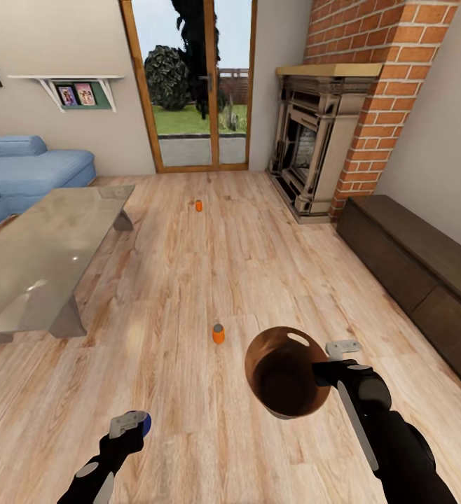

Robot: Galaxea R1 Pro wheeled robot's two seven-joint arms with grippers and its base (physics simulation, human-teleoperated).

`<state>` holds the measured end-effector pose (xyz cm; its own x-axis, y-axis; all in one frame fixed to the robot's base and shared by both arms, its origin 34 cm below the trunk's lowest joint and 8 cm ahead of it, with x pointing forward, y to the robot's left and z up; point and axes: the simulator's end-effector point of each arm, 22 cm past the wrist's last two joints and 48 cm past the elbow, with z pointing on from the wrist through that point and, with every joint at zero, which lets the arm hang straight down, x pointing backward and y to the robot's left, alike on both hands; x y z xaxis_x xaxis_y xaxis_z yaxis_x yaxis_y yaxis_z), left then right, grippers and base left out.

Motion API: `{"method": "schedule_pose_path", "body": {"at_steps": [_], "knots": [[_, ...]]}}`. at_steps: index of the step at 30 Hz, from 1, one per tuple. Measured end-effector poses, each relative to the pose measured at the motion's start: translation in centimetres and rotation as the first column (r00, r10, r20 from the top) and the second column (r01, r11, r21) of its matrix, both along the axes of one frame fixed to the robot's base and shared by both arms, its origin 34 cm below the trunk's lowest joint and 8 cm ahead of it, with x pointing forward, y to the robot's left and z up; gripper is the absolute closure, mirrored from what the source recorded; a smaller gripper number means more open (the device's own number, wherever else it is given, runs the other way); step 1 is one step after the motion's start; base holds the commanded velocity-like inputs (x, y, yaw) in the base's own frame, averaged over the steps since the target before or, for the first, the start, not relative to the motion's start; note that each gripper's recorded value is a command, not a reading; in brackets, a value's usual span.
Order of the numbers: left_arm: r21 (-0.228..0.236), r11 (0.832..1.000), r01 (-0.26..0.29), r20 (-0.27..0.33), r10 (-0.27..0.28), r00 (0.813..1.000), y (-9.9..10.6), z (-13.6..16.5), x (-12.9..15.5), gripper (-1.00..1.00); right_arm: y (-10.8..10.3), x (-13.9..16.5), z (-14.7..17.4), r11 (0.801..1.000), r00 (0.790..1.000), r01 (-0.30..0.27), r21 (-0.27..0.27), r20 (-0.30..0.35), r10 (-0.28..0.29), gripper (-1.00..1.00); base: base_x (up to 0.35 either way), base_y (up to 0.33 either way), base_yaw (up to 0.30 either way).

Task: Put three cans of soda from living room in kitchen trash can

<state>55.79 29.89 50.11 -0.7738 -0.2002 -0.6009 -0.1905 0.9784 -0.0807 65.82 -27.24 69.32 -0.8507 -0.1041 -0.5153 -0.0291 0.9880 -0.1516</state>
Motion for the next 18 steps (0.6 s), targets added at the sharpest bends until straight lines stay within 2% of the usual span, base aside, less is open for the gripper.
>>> {"method": "schedule_pose_path", "body": {"at_steps": [3, 7, 10, 13, 15, 16, 18], "knots": [[-0.002, 1.0, 0.001, 0.011, -0.001, 1.0, 0.0, 0.3, 0.4, 1.0, 0.0, 0.0, 0.1, 1.0, 1.0, 0.0, 0.0, 0.001, 0.0, 1.0, 0.0, 0.0, 0.0], [-0.017, 1.0, 0.02, 0.076, -0.019, 0.997, -0.4, 2.3, 2.8, 1.0, -0.1, 0.0, 0.1, 1.0, 1.0, 0.0, -0.004, 0.002, 0.0, 1.0, 0.0, 0.0, 0.0], [-0.036, 0.998, 0.046, 0.121, -0.041, 0.992, -0.7, 3.9, 4.6, 1.0, -0.1, 0.0, 0.1, 1.0, 1.0, 0.001, -0.004, 0.002, -0.001, 1.0, 0.0, 0.0, 0.0], [-0.062, 0.995, 0.076, 0.132, -0.067, 0.989, -1.2, 4.7, 5.3, 1.0, -0.1, -0.1, 0.1, 1.0, 1.0, 0.001, -0.005, 0.001, -0.001, 1.0, 0.0, 0.0, 0.0], [-0.111, 0.986, 0.128, 0.148, -0.111, 0.983, -2.4, 5.8, 6.1, 1.0, -0.1, -0.1, -0.1, 1.0, 1.0, 0.0, -0.005, -0.003, 0.0, 1.0, 0.0, 0.0, 0.0], [-0.169, 0.967, 0.188, 0.156, -0.162, 0.974, -3.4, 7.1, 6.8, 1.0, -0.1, -0.3, -0.4, 1.0, 1.0, 0.0, -0.006, -0.012, -0.001, 1.0, 0.0, 0.0, 0.0], [-0.209, 0.951, 0.228, 0.158, -0.197, 0.967, -4.1, 8.1, 7.1, 1.0, -0.1, -0.4, -0.5, 1.0, 1.0, 0.0, -0.007, -0.016, 0.0, 1.0, 0.0, 0.0, 0.0]]}}
